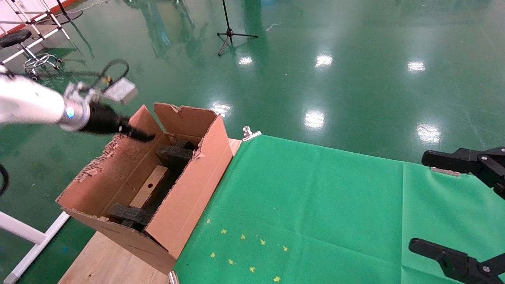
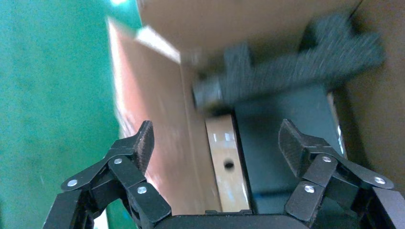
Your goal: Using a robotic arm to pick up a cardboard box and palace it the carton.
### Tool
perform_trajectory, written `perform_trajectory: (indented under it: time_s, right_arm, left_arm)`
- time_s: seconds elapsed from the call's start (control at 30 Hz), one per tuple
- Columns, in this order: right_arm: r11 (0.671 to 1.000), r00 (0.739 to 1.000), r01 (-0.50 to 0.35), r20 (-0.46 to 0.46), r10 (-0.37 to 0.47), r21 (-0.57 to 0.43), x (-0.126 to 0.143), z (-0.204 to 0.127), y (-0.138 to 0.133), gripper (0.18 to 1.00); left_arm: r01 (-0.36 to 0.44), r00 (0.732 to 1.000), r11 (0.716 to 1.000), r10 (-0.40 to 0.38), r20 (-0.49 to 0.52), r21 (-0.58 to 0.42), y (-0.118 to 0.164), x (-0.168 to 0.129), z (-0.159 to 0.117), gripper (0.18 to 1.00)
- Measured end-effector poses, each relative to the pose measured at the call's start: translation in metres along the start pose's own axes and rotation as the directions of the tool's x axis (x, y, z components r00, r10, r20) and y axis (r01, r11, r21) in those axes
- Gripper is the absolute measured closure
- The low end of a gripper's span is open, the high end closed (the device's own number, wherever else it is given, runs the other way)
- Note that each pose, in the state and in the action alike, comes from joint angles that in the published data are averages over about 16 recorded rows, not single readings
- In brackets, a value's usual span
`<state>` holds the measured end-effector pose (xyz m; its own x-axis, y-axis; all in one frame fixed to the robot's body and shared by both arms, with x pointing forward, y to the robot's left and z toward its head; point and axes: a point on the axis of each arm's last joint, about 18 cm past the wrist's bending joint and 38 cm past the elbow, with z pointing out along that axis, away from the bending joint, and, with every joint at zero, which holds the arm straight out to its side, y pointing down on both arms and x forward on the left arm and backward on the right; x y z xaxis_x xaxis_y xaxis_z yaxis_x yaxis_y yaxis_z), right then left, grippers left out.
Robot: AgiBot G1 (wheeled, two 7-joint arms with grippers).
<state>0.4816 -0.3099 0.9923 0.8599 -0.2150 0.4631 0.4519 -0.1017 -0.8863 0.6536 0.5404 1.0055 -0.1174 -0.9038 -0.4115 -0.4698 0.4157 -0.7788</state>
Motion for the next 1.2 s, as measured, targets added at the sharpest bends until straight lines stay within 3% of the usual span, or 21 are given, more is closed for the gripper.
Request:
perform_trajectory:
  time_s: [0.2, 0.43, 0.8, 1.2]
  right_arm:
    - [1.0, 1.0, 0.0, 0.0, 0.0, 0.0, 0.0, 0.0, 0.0, 0.178]
    - [1.0, 1.0, 0.0, -0.001, 0.0, 0.0, 0.0, 0.0, 0.0, 0.178]
    - [1.0, 1.0, 0.0, -0.001, 0.0, 0.0, 0.0, 0.0, 0.0, 0.178]
    - [1.0, 1.0, 0.0, -0.001, 0.0, 0.0, 0.0, 0.0, 0.0, 0.178]
  left_arm:
    - [-0.115, 0.993, 0.988, 0.117, -0.02, 0.099, -0.03, 0.002, -0.026, 0.225]
    - [-0.189, 0.981, 0.974, 0.194, -0.031, 0.124, -0.039, 0.01, -0.038, 0.191]
    - [-0.191, 0.969, 0.963, 0.216, -0.123, 0.192, -0.04, 0.038, -0.032, 0.184]
    - [-0.165, 0.907, 0.916, 0.287, -0.31, 0.366, -0.044, 0.098, -0.034, 0.184]
